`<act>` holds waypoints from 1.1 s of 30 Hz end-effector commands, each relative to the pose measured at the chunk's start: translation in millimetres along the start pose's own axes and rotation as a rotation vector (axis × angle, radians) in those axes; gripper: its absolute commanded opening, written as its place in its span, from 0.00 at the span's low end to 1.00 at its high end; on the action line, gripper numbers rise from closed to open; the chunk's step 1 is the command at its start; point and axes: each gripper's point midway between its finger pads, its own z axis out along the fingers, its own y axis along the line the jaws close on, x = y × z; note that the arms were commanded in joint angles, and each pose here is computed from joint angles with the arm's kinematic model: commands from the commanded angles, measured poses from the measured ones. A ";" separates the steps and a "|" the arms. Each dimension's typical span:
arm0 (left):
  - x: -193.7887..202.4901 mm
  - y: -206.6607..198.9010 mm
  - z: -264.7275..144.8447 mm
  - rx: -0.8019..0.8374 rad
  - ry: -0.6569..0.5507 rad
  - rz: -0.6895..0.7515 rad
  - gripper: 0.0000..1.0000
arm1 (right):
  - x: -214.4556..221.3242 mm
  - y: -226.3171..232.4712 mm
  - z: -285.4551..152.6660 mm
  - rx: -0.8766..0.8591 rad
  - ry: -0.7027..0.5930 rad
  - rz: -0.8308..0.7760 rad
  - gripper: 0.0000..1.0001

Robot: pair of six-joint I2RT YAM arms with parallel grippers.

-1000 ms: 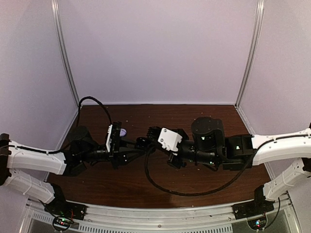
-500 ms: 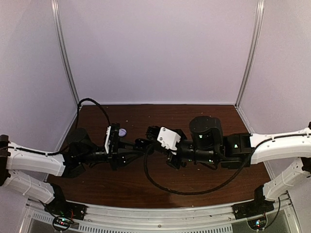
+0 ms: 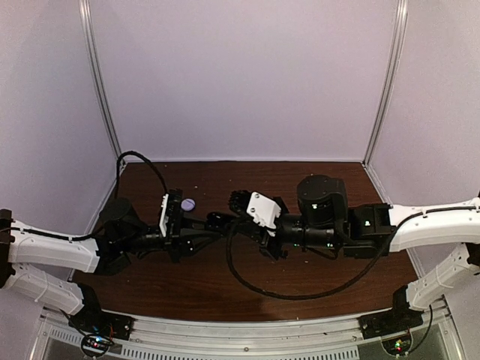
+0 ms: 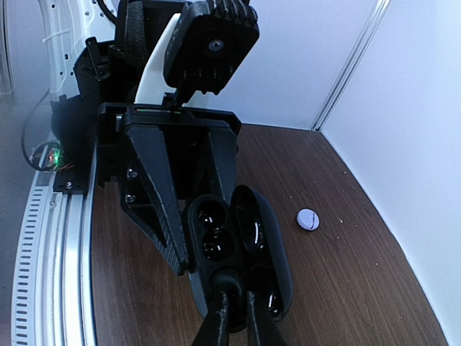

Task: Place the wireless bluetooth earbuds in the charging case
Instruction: Insert the right earbud into the right side groove of the charging case, then adjust the right earbud in the right side groove of the charging case.

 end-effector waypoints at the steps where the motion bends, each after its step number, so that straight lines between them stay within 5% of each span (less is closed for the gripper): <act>1: -29.6 -3.6 0.1 0.009 -0.100 0.084 0.00 | -1.7 5.2 -8.3 -0.045 -0.015 0.028 0.11; 14: -27.9 -8.6 0.5 0.040 -0.092 0.108 0.00 | -31.4 -8.3 -38.3 -0.055 -0.169 0.068 0.36; 33: -26.6 -16.4 7.5 0.112 -0.081 0.133 0.00 | -33.4 11.3 -34.2 -0.273 -0.188 0.090 0.14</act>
